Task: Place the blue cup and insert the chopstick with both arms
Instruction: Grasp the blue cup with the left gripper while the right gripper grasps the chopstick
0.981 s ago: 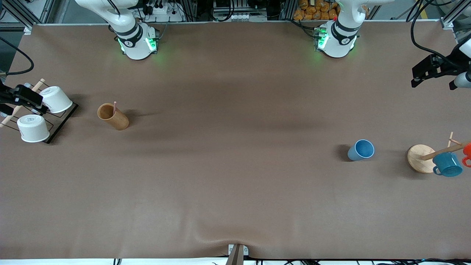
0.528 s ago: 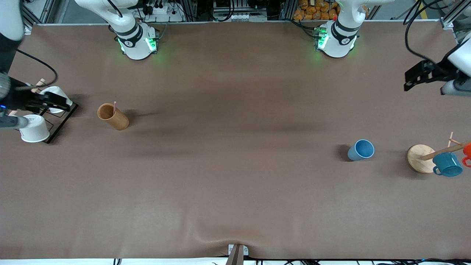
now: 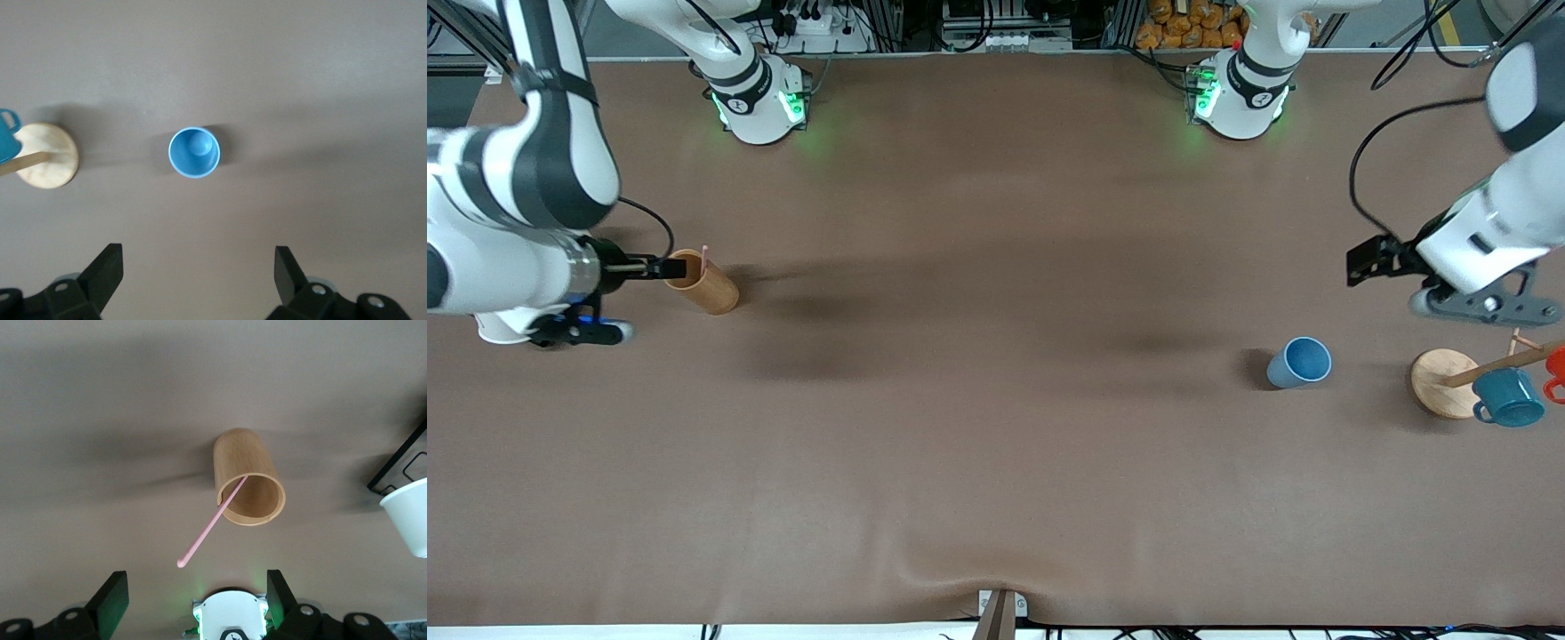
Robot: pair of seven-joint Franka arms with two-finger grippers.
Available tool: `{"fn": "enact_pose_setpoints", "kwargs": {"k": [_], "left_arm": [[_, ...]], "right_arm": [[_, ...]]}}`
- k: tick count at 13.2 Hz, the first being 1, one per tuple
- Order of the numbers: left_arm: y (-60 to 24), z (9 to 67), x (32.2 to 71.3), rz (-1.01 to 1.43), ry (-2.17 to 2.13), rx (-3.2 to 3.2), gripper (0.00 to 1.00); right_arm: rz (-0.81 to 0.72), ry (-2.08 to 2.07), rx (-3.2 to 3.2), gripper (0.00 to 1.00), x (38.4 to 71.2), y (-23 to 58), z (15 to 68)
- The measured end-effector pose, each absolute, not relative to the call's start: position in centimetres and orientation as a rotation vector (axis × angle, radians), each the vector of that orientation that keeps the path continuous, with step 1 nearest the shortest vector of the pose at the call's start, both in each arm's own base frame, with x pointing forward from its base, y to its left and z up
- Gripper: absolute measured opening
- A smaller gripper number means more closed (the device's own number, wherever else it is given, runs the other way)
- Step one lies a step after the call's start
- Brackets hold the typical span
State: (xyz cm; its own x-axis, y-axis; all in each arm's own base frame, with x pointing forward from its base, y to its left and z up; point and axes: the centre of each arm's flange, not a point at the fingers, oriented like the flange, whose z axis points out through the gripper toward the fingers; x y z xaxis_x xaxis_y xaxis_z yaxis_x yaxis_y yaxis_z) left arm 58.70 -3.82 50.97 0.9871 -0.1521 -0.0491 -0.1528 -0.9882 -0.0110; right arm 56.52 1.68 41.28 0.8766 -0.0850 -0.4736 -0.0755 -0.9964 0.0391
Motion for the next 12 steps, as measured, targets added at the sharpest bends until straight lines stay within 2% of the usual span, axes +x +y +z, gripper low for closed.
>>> {"fn": "enact_pose_setpoints", "kwargs": {"k": [4, 6, 8, 12], "left_arm": [[-3.1, 42.6, 61.1, 0.053, 0.226, -3.123, 1.00], [-2.3, 39.2, 62.0, 0.062, 0.221, -3.126, 1.00], [-1.6, 36.6, 62.5, 0.095, 0.206, -3.128, 1.00], [1.3, 32.2, 63.2, 0.121, 0.139, -3.136, 1.00]], "right_arm": [[-0.872, -0.104, 2.984, 0.87, 55.7, 2.7, 37.6], [-0.903, -0.090, 2.968, 0.73, 55.3, 3.4, 36.1], [-0.916, -0.081, 2.958, 0.68, 54.8, 3.9, 34.8], [-0.954, -0.117, 2.922, 0.64, 53.7, 4.9, 33.2]]}}
